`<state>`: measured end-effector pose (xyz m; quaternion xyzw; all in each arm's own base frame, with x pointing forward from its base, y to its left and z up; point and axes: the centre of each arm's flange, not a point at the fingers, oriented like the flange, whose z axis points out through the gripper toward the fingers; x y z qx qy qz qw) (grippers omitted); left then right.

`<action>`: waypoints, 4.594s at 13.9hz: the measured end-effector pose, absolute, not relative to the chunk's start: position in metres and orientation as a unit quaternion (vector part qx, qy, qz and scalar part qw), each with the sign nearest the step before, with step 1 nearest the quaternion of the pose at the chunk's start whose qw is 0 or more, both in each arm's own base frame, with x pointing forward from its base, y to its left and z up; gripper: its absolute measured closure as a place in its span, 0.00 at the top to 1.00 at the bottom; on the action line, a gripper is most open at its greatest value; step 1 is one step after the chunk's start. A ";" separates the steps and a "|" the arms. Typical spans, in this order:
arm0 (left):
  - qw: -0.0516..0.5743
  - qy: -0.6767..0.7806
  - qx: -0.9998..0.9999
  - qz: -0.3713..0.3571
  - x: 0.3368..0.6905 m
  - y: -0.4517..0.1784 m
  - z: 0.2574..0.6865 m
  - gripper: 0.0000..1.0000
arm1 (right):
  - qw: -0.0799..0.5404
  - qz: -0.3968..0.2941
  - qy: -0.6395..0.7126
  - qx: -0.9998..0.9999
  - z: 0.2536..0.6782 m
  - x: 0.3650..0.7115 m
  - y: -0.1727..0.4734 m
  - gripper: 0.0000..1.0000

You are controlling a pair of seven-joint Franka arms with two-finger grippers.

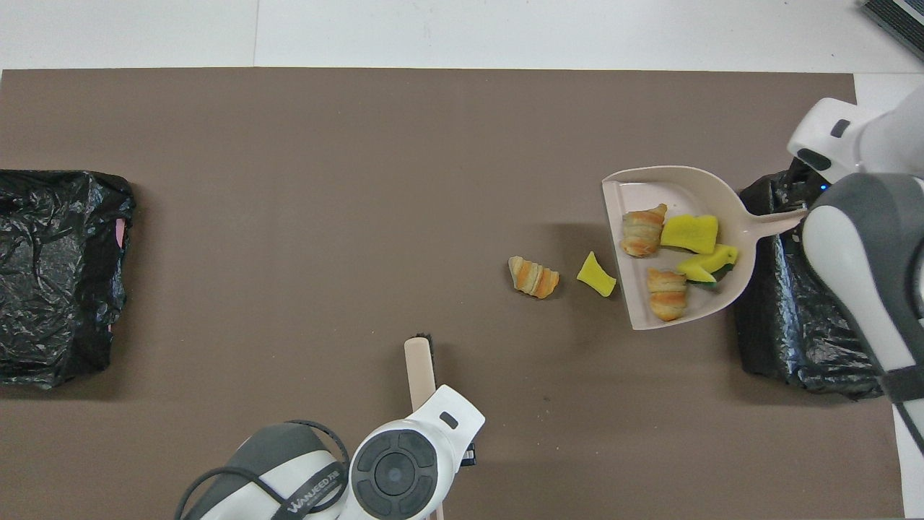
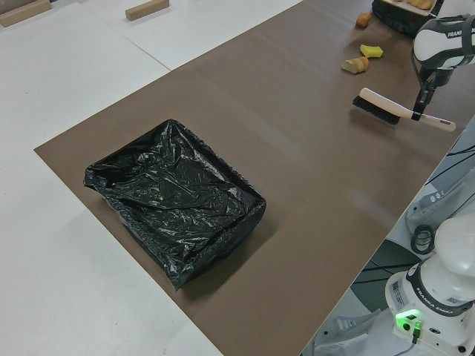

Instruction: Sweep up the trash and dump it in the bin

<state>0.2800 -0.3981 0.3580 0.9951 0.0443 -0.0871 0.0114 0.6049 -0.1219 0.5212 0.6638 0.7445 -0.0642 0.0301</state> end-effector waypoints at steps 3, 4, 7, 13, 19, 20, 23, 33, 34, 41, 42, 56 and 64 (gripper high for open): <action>0.004 0.039 0.995 -0.093 0.274 -0.403 0.349 0.25 | 0.057 -0.101 0.725 0.679 0.531 0.589 -0.188 0.31; 0.001 0.037 0.995 -0.094 0.271 -0.405 0.346 0.25 | 0.070 -0.111 0.717 0.685 0.536 0.582 -0.212 0.31; 0.000 0.036 0.995 -0.095 0.271 -0.406 0.344 0.30 | 0.115 -0.116 0.703 0.693 0.553 0.563 -0.269 0.31; 0.010 0.062 0.994 -0.091 0.295 -0.396 0.350 0.99 | 0.172 -0.201 0.687 0.677 0.543 0.535 -0.280 0.31; 0.050 0.164 0.983 -0.064 0.393 -0.339 0.393 1.00 | 0.231 -0.250 0.634 0.695 0.530 0.518 -0.233 0.31; 0.054 0.181 0.980 -0.058 0.411 -0.322 0.398 1.00 | 0.238 -0.258 0.634 0.690 0.532 0.517 -0.234 0.31; 0.058 0.207 0.975 -0.050 0.446 -0.270 0.412 1.00 | 0.257 -0.268 0.626 0.686 0.534 0.520 -0.228 0.31; 0.019 0.118 0.991 -0.060 0.471 -0.102 0.468 1.00 | 0.324 -0.326 0.581 0.671 0.544 0.530 -0.175 0.31; 0.022 0.108 0.992 -0.059 0.476 -0.082 0.477 1.00 | 0.327 -0.332 0.580 0.668 0.545 0.529 -0.172 0.31; 0.011 0.070 0.995 -0.063 0.483 -0.040 0.535 1.00 | 0.375 -0.370 0.573 0.628 0.554 0.524 -0.151 0.31; 0.010 0.069 0.996 -0.059 0.484 -0.040 0.547 1.00 | 0.378 -0.373 0.573 0.625 0.555 0.524 -0.151 0.31; -0.004 0.056 0.998 -0.019 0.473 -0.043 0.658 1.00 | 0.343 -0.358 0.601 0.627 0.549 0.524 -0.117 0.31; 0.000 0.053 0.998 -0.013 0.488 -0.029 0.660 1.00 | 0.205 -0.198 0.605 0.744 0.558 0.526 -0.093 0.31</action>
